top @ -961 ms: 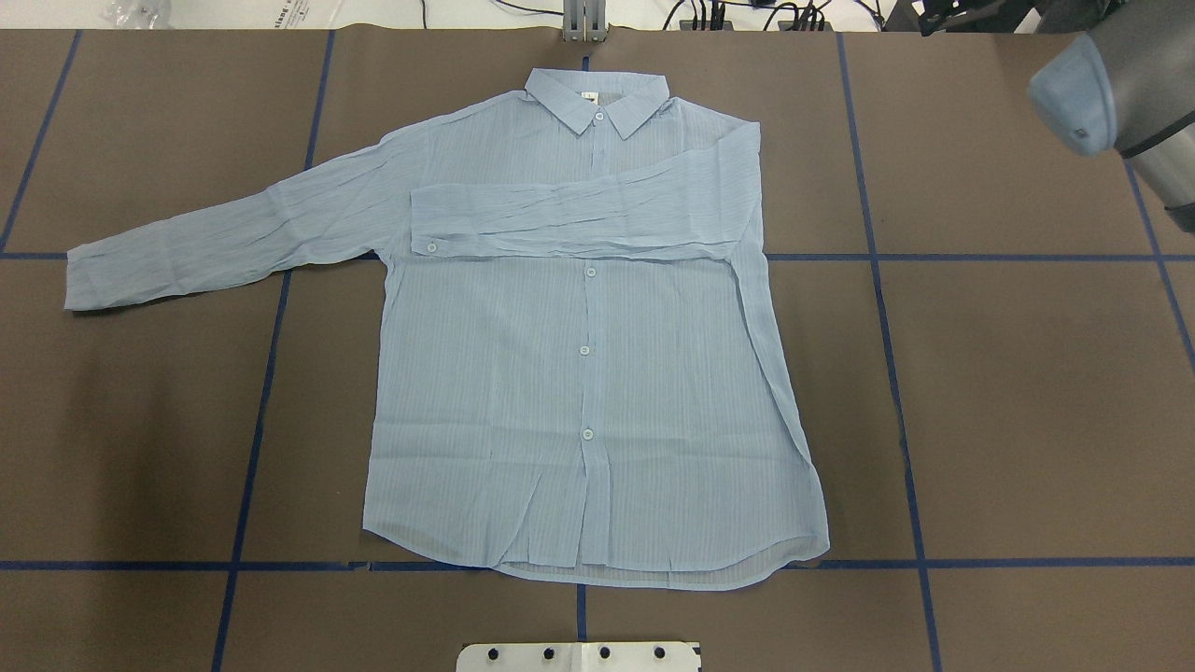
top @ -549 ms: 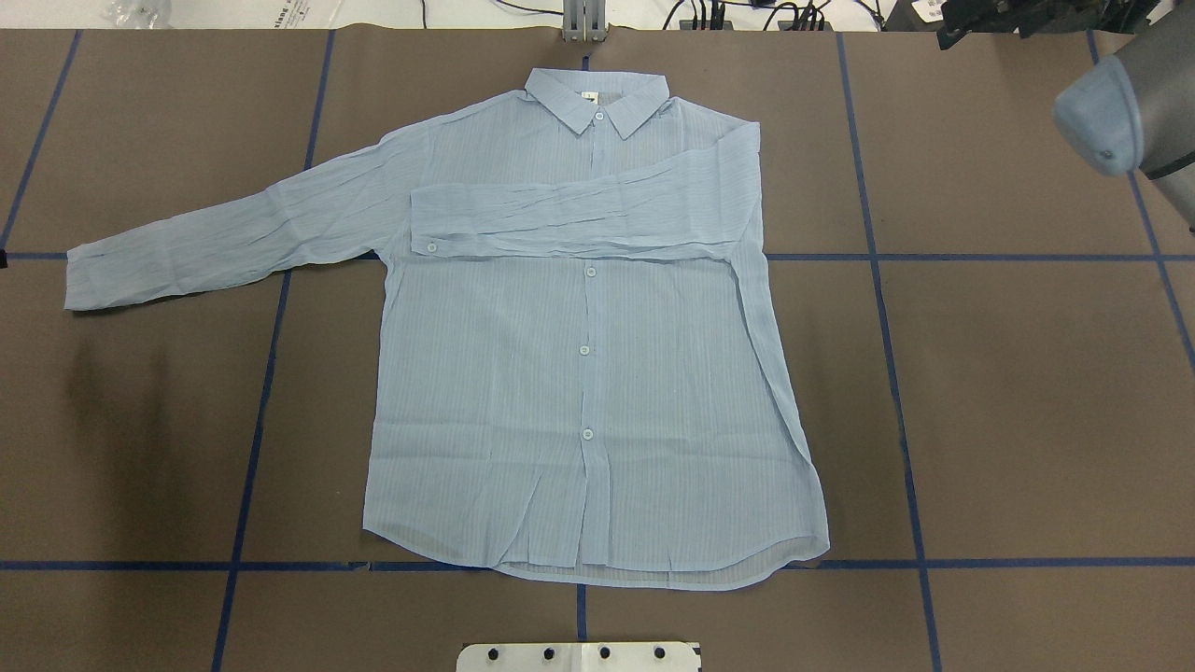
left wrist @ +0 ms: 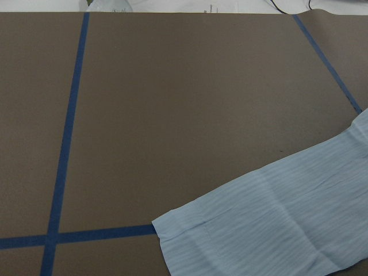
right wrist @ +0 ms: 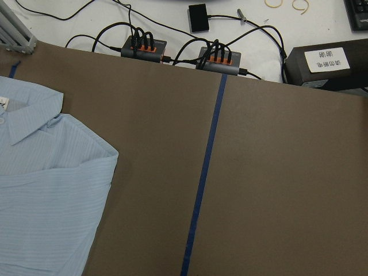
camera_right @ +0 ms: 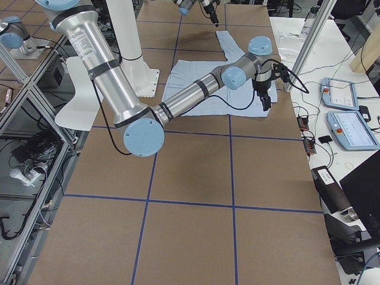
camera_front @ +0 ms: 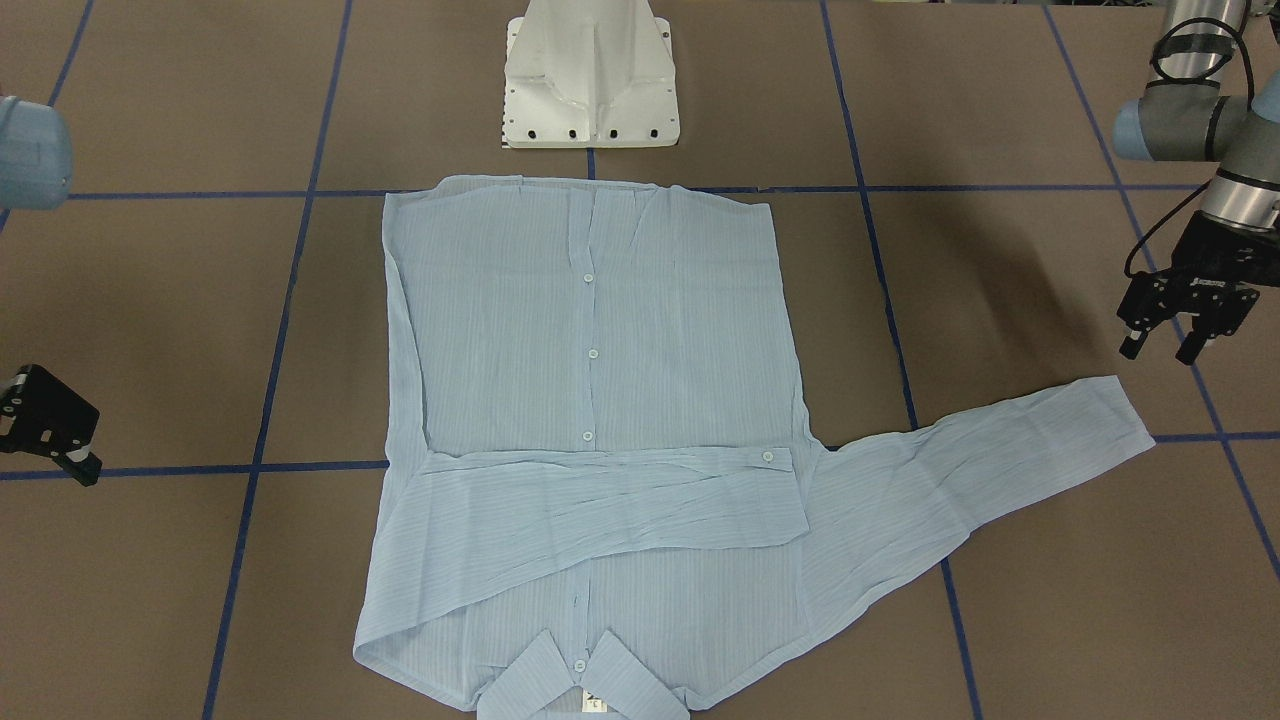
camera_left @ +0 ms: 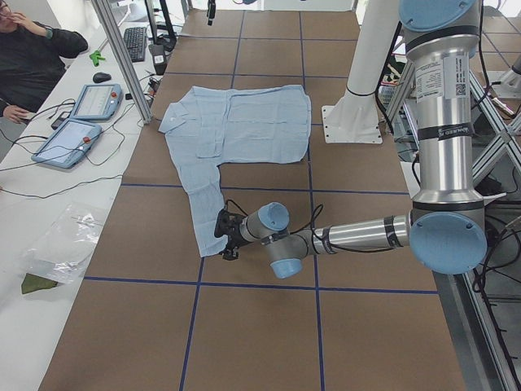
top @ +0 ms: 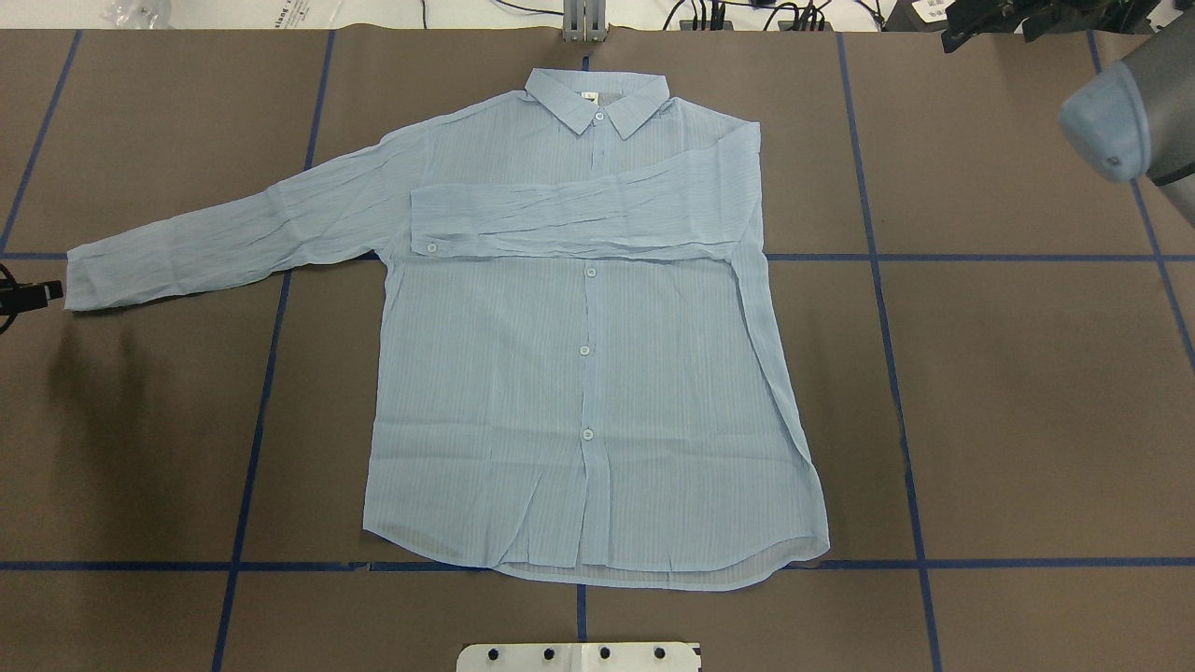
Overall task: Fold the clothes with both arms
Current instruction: 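Grasp the cuff of the sleeve nearest the left gripper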
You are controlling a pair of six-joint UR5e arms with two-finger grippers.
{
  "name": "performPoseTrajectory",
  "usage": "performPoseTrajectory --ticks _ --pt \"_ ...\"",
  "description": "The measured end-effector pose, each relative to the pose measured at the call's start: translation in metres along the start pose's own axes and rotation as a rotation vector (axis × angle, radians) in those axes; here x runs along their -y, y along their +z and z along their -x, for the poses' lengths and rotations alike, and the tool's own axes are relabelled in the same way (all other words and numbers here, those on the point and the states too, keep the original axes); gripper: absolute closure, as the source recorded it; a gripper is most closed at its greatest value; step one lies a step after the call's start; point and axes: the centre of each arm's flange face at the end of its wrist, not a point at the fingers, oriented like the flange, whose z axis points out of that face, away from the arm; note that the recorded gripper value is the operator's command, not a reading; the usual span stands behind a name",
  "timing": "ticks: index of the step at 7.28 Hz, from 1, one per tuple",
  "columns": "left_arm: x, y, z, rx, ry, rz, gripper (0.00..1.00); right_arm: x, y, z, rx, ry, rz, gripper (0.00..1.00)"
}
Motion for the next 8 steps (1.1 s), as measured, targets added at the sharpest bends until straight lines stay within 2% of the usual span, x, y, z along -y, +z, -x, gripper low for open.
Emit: performPoseTrajectory --ticks 2,4,6,7,8 --pt "-0.004 0.019 -0.004 0.003 0.005 0.022 0.26 0.000 0.000 0.000 0.000 0.000 0.000 0.00" --pt "-0.013 0.026 -0.011 -0.006 0.016 0.044 0.35 0.000 -0.001 0.000 0.000 -0.001 -0.002 0.00" --pt "-0.017 0.029 -0.013 -0.008 0.021 0.054 0.40 -0.004 -0.003 0.000 0.001 -0.003 -0.005 0.00" --pt "-0.018 0.029 -0.014 -0.008 0.022 0.055 0.50 -0.005 -0.004 0.000 0.001 -0.005 -0.007 0.00" --pt "-0.018 0.029 -0.014 -0.008 0.022 0.056 0.65 -0.006 -0.005 0.000 0.002 -0.005 -0.008 0.00"
